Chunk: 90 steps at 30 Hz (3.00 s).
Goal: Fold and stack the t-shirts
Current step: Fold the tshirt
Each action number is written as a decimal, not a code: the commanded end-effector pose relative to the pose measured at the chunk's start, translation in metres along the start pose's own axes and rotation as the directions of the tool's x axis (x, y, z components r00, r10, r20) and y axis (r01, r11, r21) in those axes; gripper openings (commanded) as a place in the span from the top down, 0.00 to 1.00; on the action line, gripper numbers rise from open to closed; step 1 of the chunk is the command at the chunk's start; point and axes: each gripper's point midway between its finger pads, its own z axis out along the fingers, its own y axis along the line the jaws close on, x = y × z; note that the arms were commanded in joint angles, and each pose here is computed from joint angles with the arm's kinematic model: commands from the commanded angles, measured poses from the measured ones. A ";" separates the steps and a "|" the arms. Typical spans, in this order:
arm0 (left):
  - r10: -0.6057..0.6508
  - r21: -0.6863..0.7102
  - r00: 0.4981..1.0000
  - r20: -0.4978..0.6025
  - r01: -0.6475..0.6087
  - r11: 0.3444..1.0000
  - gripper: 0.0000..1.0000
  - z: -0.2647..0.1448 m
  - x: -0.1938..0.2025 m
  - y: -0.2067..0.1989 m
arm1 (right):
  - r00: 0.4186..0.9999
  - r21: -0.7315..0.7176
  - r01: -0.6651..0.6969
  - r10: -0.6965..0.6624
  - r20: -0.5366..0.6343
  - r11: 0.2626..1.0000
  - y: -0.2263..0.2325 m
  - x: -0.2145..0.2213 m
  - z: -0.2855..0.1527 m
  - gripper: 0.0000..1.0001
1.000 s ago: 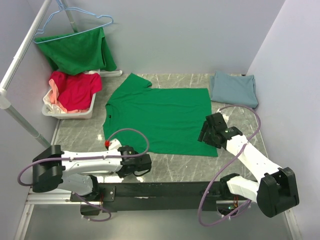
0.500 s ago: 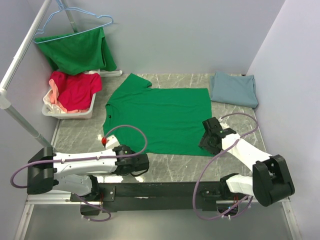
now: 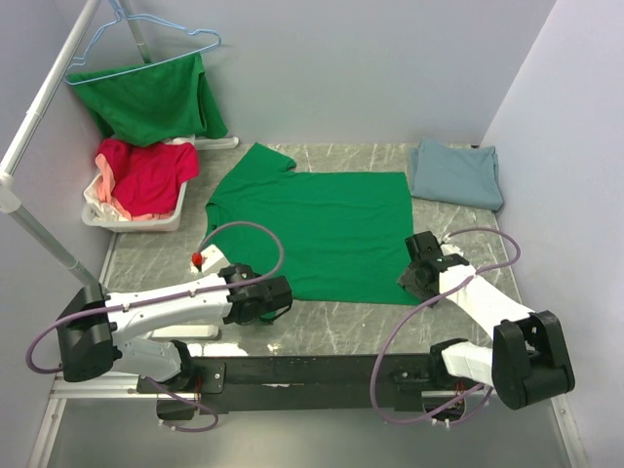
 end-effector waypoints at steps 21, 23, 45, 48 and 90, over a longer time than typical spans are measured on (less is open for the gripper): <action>-0.079 -0.043 0.982 0.169 0.088 0.995 0.99 0.013 -0.072 -0.005 | 0.996 0.133 -0.082 0.084 -0.011 0.988 -0.026 0.012 0.011 0.51; -0.081 -0.047 0.981 0.176 0.090 0.995 0.99 0.013 -0.075 -0.006 | 0.996 0.140 -0.081 0.083 -0.014 0.987 -0.026 0.012 0.012 0.62; -0.134 -0.062 0.948 0.290 0.159 0.985 0.99 0.014 -0.131 -0.007 | 0.992 0.019 -0.109 0.107 0.065 0.994 -0.008 -0.015 -0.016 1.00; -0.136 -0.063 0.940 0.312 0.164 0.984 0.99 0.013 -0.143 -0.016 | 0.990 -0.007 -0.107 0.107 0.092 0.994 0.004 -0.030 -0.025 1.00; 0.084 -0.229 0.924 0.373 0.004 0.973 0.99 0.097 -0.170 -0.110 | 0.995 -0.039 -0.032 0.035 0.093 0.999 0.089 -0.125 0.014 0.97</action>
